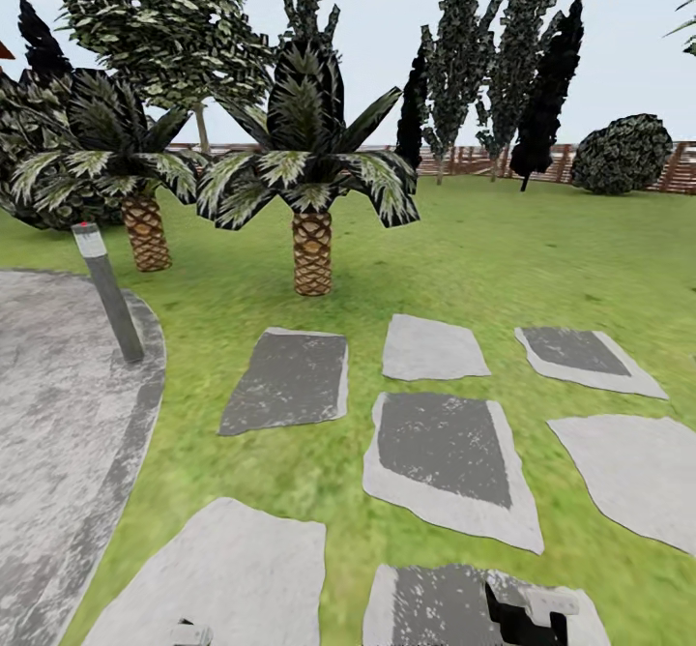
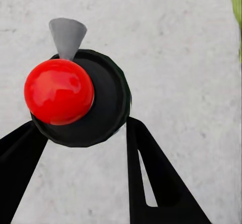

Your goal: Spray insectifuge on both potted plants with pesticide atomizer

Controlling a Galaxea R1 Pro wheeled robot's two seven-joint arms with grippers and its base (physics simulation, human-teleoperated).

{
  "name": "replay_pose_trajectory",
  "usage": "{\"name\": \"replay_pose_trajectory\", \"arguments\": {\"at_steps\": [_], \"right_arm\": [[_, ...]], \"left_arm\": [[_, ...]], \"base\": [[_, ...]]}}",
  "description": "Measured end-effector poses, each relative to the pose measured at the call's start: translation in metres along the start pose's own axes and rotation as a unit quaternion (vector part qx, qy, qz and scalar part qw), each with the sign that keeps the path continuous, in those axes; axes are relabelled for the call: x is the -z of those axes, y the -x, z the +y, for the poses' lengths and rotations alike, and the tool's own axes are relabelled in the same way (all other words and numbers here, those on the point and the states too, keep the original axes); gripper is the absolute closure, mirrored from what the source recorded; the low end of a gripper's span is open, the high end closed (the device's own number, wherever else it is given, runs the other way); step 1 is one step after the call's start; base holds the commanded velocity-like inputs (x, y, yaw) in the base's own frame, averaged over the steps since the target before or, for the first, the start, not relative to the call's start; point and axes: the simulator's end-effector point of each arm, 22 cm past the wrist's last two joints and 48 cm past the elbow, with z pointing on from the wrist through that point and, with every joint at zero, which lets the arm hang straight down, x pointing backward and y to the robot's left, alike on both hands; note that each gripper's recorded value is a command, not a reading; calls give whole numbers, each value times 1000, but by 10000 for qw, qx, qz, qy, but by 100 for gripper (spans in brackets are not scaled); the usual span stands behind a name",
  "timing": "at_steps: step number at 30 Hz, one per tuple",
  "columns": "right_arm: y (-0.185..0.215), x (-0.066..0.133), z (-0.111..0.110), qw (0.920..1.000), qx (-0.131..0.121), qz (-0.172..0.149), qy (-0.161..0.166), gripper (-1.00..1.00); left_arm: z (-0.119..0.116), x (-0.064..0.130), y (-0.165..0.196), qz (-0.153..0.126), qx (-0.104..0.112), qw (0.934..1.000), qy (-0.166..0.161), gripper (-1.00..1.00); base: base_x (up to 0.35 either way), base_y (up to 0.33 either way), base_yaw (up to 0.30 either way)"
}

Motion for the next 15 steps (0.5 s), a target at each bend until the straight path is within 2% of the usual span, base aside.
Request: {"name": "replay_pose_trajectory", "arguments": {"at_steps": [15], "right_arm": [[-6, 0, 0, 10000, 2, 59, 2, -100]], "left_arm": [[0, -1, -6, 60, 0, 10000, -3, 100]], "base": [[0, 0, -272]]}}
